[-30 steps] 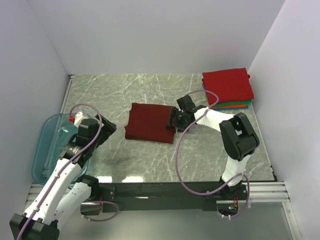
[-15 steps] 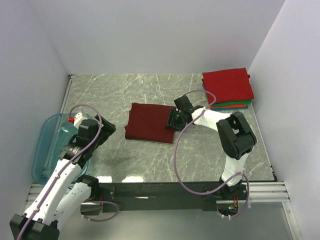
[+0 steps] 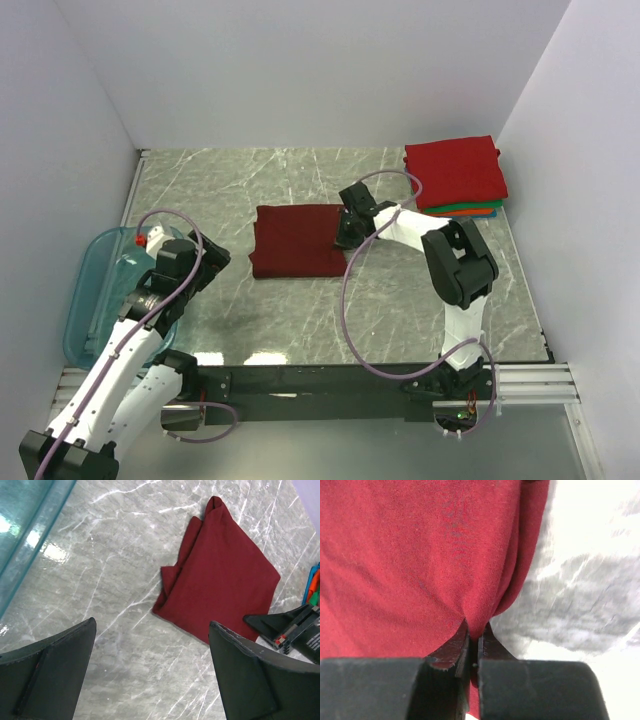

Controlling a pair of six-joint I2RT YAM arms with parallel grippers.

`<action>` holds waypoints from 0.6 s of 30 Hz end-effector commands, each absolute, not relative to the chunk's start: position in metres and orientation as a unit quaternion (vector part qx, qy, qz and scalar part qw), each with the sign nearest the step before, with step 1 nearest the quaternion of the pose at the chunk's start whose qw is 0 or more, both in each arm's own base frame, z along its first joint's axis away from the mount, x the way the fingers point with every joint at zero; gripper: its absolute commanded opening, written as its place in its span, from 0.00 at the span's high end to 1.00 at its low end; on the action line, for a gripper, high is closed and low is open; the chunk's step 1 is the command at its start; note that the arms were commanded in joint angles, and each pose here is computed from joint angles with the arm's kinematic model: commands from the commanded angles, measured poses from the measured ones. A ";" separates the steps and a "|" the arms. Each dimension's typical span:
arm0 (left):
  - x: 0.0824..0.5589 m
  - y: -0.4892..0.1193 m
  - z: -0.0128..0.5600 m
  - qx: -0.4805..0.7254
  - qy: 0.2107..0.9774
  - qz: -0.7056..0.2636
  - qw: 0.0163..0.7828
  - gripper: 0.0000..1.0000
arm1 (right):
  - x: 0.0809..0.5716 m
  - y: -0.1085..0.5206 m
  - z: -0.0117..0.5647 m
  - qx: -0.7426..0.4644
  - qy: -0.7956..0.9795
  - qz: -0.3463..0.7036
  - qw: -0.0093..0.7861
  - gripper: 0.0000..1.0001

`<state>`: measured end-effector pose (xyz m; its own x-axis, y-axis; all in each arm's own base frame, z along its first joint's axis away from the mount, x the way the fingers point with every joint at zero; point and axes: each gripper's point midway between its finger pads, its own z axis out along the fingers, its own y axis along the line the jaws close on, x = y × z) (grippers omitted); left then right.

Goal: Fold and stack the t-shirts
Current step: Neatly place the folded tshirt to the corner

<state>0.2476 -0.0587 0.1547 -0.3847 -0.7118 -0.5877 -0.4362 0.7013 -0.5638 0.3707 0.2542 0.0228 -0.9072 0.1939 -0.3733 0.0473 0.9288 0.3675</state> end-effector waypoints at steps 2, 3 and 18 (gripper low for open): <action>0.247 -0.052 0.163 -0.360 0.808 -0.150 0.441 0.00 | 0.406 0.236 0.046 0.028 0.954 0.104 0.280 1.00; 0.246 -0.051 0.163 -0.361 0.808 -0.148 0.441 0.00 | 0.409 0.233 0.051 0.022 0.953 0.093 0.287 1.00; 0.243 -0.041 0.157 -0.384 0.799 -0.130 0.444 0.01 | 0.476 0.124 0.183 -0.003 0.880 -0.130 0.456 1.00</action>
<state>0.2421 -0.0475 0.1536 -0.3503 -0.7185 -0.6009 -0.4767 0.6890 -0.5460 0.4556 0.1642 0.1017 -0.7206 -0.0901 -0.6875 0.0015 0.9913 -0.1315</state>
